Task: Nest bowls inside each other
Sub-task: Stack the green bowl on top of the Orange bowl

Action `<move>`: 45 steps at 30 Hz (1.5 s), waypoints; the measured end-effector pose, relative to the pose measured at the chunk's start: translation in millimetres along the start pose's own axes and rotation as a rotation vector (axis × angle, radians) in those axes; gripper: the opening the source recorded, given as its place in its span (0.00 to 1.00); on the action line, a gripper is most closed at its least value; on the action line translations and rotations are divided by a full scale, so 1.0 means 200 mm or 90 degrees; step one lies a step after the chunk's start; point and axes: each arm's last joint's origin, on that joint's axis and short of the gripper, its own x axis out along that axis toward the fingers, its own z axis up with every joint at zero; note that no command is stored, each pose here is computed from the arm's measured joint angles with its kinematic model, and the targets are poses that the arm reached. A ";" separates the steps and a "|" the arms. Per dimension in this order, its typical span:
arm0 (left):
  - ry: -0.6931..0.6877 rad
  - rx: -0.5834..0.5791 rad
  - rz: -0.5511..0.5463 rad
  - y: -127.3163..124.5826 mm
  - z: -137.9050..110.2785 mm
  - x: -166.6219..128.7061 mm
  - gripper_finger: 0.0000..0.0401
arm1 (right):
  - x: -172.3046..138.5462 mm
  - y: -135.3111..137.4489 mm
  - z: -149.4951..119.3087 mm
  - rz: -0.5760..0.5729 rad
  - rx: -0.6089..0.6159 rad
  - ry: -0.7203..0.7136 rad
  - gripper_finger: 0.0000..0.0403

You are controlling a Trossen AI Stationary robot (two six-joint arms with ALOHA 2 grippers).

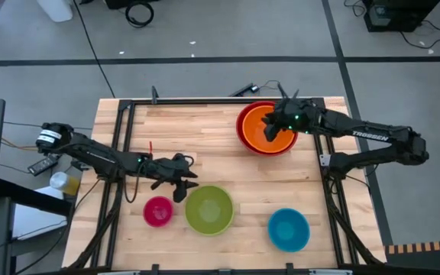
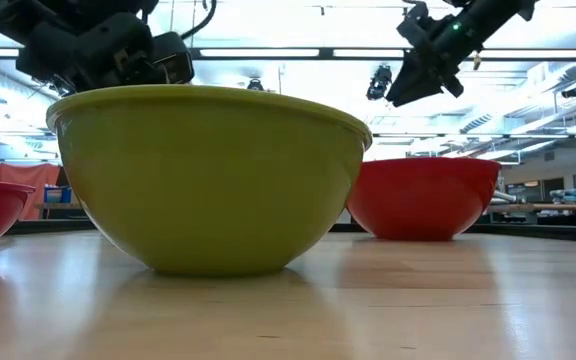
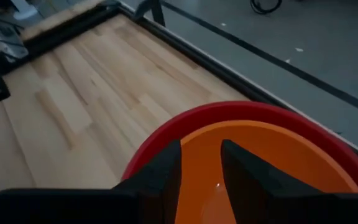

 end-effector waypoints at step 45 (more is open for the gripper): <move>-0.047 0.266 0.220 0.06 0.64 -0.03 0.04 | 0.20 0.55 -0.18 0.176 -0.227 -0.055 0.30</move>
